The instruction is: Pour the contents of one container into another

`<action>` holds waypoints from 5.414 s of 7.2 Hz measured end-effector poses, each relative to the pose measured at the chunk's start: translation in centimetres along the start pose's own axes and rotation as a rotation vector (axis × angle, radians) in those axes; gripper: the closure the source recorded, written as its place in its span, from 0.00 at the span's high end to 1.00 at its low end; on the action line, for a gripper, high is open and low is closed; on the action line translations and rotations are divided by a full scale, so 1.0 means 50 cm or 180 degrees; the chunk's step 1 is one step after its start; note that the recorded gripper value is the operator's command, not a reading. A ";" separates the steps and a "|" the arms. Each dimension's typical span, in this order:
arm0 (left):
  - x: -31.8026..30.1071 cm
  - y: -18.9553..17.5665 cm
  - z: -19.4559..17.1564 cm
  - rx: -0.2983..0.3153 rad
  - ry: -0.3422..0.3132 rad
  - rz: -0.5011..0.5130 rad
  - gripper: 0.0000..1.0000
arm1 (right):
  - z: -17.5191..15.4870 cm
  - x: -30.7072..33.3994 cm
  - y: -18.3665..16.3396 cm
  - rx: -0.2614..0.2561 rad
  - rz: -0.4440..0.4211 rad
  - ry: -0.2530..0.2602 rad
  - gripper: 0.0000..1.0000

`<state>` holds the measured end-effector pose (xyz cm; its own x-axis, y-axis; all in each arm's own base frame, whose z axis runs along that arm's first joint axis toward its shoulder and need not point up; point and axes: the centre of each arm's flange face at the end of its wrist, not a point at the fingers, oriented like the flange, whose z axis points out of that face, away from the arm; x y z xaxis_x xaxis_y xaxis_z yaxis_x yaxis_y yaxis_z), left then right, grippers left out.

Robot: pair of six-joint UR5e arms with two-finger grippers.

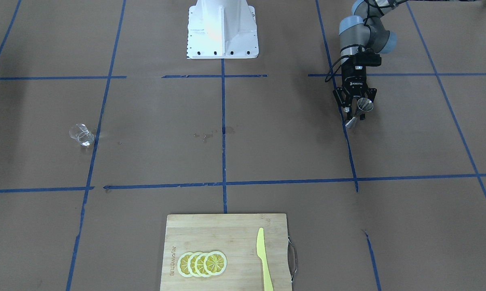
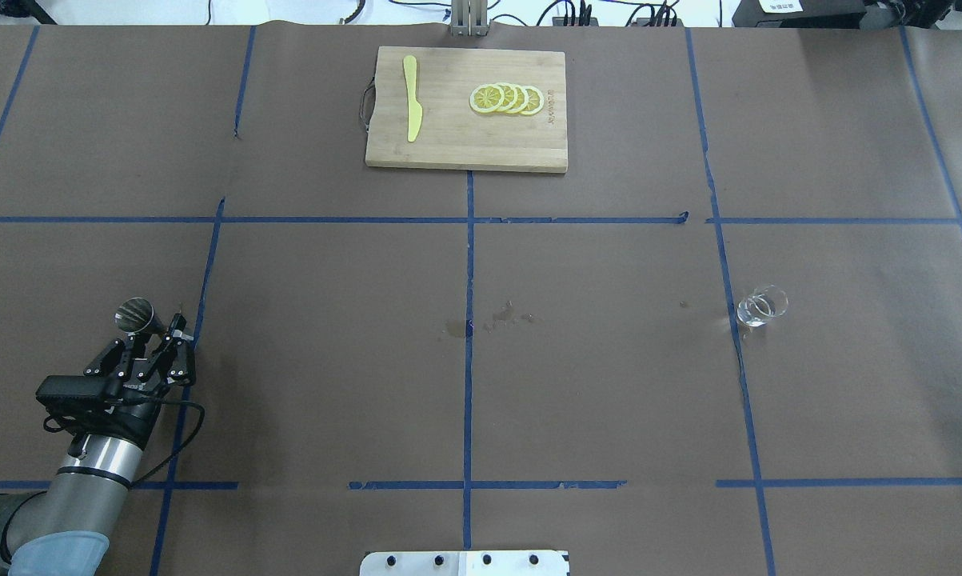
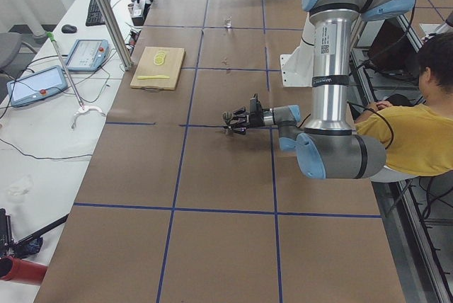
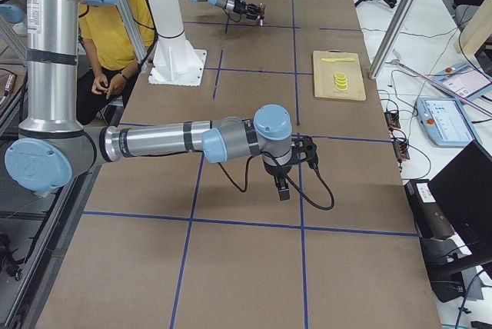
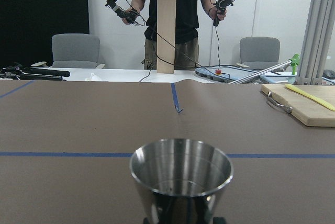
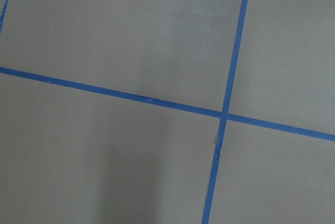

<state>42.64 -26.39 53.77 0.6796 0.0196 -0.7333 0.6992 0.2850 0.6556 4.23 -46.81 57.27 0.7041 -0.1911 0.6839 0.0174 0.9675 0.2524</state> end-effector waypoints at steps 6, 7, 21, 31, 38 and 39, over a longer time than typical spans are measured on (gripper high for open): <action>0.023 -0.037 -0.006 0.0039 0.0057 -0.0181 0.00 | -0.002 -0.002 -0.001 0.0006 -0.0006 0.0000 1.00; 0.025 -0.055 -0.012 0.0060 0.0132 -0.0188 0.00 | -0.002 -0.002 -0.001 0.0006 -0.0006 0.0000 1.00; 0.354 -0.542 0.244 -0.0608 0.3355 0.2028 0.00 | -0.001 -0.002 -0.015 0.0016 0.0092 0.0001 1.00; 0.577 -0.611 0.309 -0.0428 0.3759 0.1896 0.00 | -0.013 -0.143 -0.032 0.0354 0.0733 -0.0289 0.99; 0.568 -0.604 0.306 -0.0392 0.3749 0.1883 0.00 | 0.089 -0.679 0.113 0.0911 0.1482 -0.0058 1.00; 0.566 -0.603 0.307 -0.0388 0.3735 0.1883 0.00 | 0.121 -0.714 0.137 0.1137 0.1416 0.0069 1.00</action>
<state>44.20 -49.13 16.01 0.2356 0.9663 -0.1034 0.2987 0.0293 0.9539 -25.08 -34.37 38.70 0.6032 0.2290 0.7640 -0.5226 0.8371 0.1617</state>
